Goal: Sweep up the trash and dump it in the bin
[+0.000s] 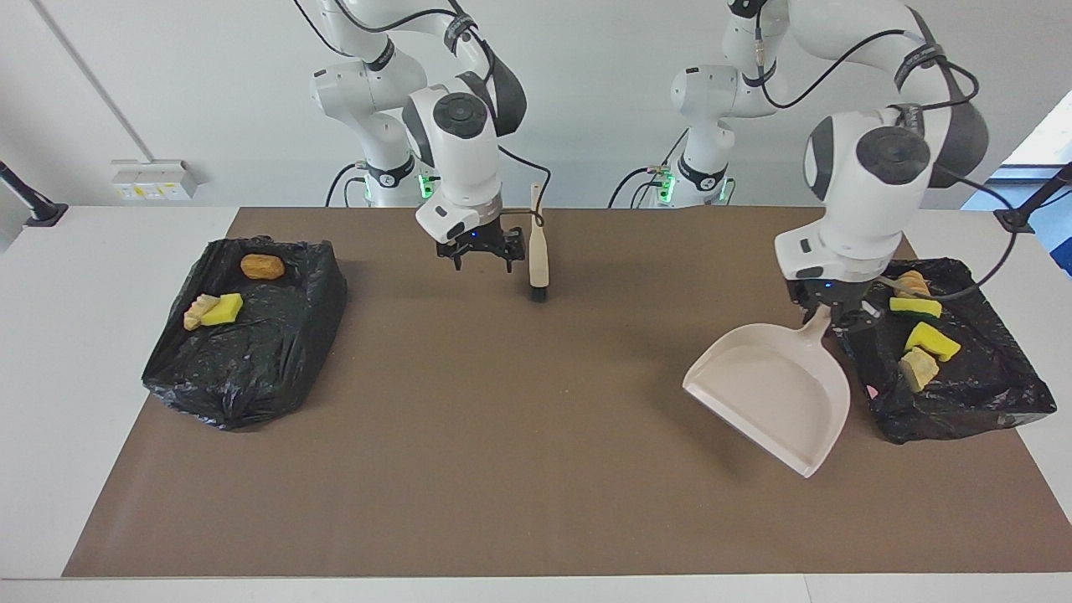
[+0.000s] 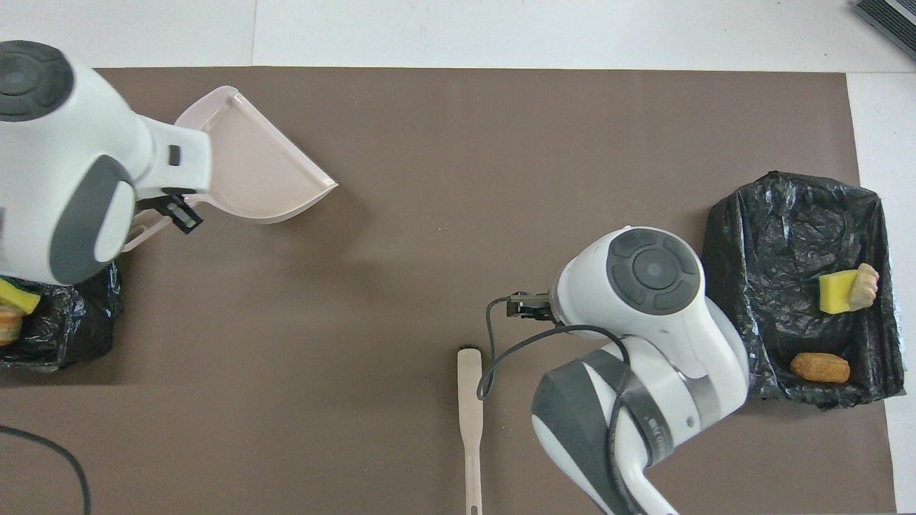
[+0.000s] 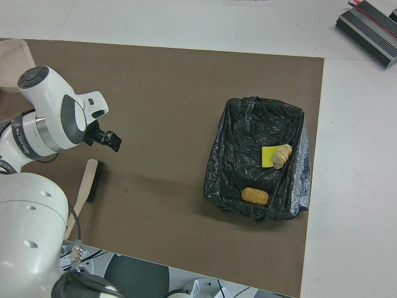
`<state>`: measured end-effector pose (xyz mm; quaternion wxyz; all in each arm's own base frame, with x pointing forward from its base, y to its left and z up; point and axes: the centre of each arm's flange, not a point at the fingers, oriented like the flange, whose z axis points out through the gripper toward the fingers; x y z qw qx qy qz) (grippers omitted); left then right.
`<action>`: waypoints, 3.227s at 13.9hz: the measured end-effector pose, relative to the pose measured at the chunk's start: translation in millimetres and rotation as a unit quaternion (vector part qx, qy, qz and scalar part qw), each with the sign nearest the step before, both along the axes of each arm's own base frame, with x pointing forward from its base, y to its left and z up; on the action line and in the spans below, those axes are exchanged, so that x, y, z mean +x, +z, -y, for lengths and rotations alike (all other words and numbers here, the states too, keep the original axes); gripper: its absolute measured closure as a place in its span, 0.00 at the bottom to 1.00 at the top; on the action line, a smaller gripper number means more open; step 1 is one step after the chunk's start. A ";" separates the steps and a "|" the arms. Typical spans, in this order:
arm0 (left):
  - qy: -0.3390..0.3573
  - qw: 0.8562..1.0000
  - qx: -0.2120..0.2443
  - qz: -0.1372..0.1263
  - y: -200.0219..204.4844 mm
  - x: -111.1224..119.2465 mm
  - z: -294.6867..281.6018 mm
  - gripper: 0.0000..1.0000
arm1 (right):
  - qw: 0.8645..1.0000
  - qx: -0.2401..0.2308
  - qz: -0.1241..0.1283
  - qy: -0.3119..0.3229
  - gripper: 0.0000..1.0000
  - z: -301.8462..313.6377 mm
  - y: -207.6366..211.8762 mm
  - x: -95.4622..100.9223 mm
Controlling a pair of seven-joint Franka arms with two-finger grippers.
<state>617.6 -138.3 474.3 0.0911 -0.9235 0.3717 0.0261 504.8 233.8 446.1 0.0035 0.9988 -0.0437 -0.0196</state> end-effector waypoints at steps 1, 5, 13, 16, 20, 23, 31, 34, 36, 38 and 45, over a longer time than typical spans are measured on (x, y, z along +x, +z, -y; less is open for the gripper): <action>0.032 0.999 -0.013 0.007 -11.7 -2.5 31.6 0.67 | 1.000 -0.002 0.004 -0.003 0.00 18.6 8.7 10.7; 0.174 0.983 -0.058 0.018 -46.1 -22.2 127.7 0.67 | 1.000 -0.014 0.008 0.014 0.00 99.4 53.7 42.4; 0.317 0.944 -0.093 0.026 -100.7 -42.7 293.5 0.67 | 1.000 -0.011 0.016 -0.023 0.00 218.0 190.0 23.5; 0.347 0.931 -0.103 0.035 -112.3 -38.2 325.5 0.67 | 1.000 -0.005 0.010 -0.005 0.00 252.4 233.1 1.9; 0.364 0.924 -0.116 0.024 -106.5 -38.2 330.7 0.67 | 1.000 -0.001 0.010 0.009 0.00 265.0 248.9 -15.6; 0.365 0.924 -0.113 0.017 -107.7 -41.1 332.2 0.53 | 1.000 -0.002 0.007 0.016 0.00 264.5 246.3 -14.6; 0.339 0.935 -0.098 0.043 -32.0 -60.4 274.7 0.00 | 1.000 -0.004 0.003 0.015 0.00 271.7 241.3 -10.9; 0.346 0.931 -0.102 0.057 33.1 -74.3 180.8 0.00 | 0.999 -0.005 0.016 0.040 0.00 271.5 242.9 -7.3; 0.330 0.938 -0.094 0.048 71.7 -90.8 114.4 0.00 | 0.999 -0.005 0.017 0.044 0.00 270.2 243.1 -6.9; 0.323 0.941 -0.091 0.043 105.2 -105.1 61.5 0.00 | 0.999 -0.005 0.017 0.046 0.00 269.0 243.1 -6.9; 0.298 0.949 -0.104 0.030 211.6 -126.4 -70.8 0.00 | 0.999 -0.006 0.018 0.045 0.00 269.8 243.5 -7.2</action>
